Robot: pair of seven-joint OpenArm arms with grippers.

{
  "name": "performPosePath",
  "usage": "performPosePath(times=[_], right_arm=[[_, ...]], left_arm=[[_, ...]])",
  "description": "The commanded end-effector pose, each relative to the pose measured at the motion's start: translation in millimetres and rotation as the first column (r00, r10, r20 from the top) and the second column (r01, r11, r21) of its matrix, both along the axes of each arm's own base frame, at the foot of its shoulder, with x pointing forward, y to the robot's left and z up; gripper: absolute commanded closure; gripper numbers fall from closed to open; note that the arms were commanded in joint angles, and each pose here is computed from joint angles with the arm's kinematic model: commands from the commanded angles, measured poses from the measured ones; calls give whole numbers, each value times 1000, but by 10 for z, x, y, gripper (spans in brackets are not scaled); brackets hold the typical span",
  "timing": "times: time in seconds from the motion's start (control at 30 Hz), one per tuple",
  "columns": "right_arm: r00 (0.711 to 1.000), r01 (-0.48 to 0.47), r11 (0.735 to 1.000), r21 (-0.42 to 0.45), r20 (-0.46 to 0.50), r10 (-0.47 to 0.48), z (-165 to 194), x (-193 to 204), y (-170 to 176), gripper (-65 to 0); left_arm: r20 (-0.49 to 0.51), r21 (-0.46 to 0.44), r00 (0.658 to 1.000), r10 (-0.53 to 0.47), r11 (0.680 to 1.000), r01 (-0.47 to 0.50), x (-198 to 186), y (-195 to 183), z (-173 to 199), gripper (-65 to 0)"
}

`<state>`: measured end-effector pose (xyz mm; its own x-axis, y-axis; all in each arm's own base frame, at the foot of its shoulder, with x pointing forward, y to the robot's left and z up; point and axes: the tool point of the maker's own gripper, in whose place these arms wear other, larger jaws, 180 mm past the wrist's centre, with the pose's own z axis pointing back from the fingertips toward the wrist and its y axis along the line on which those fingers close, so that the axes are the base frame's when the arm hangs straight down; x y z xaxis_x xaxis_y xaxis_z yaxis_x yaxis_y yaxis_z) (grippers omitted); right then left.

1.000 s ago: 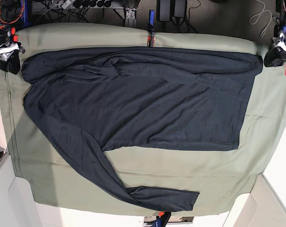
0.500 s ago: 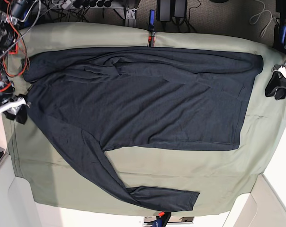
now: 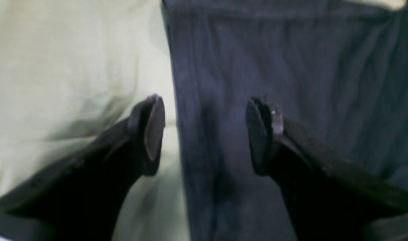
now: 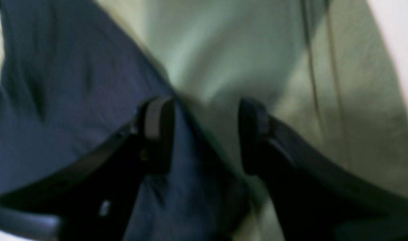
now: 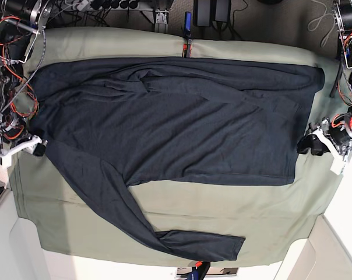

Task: Fold the T-shirt properly
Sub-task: 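Release the shirt and grasp its side edges with both grippers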

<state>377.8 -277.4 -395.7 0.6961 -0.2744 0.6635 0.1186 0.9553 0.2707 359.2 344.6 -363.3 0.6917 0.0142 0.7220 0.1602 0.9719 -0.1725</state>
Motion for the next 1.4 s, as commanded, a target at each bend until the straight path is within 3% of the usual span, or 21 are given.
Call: performPosePath(times=[0.0,0.27,0.53,0.73,0.8,1.07,1.37], right_arm=[[999,6,1000,-9,46,-6,140,80,-68,-308],[1000,5,1000,6,14,-6,21,-46,-51,-308],[1000,4,1000,13,12,-4,26,-41,-38,-308],[1000,3,1000,16,10,-3,26,-42,-33,-308],[1000,4,999,34,22,-5,50,-23,-14,-308],[996,19,999,31,88,-22,146,81,-24,-308],[993,-33,999,8,115,32,281,271,122,-308]], left_arm=[[105,-1,994,13,1000,-13,269,95,313,-408],[176,63,980,90,993,-103,837,330,338,-408],[81,56,994,79,995,-84,924,-83,-112,-408],[80,38,994,69,997,-72,948,-202,-148,-405],[80,36,995,67,997,-70,952,-219,-154,-361],[70,85,997,42,995,-48,926,-195,-192,-18],[81,85,996,43,995,-50,936,-184,-173,0]])
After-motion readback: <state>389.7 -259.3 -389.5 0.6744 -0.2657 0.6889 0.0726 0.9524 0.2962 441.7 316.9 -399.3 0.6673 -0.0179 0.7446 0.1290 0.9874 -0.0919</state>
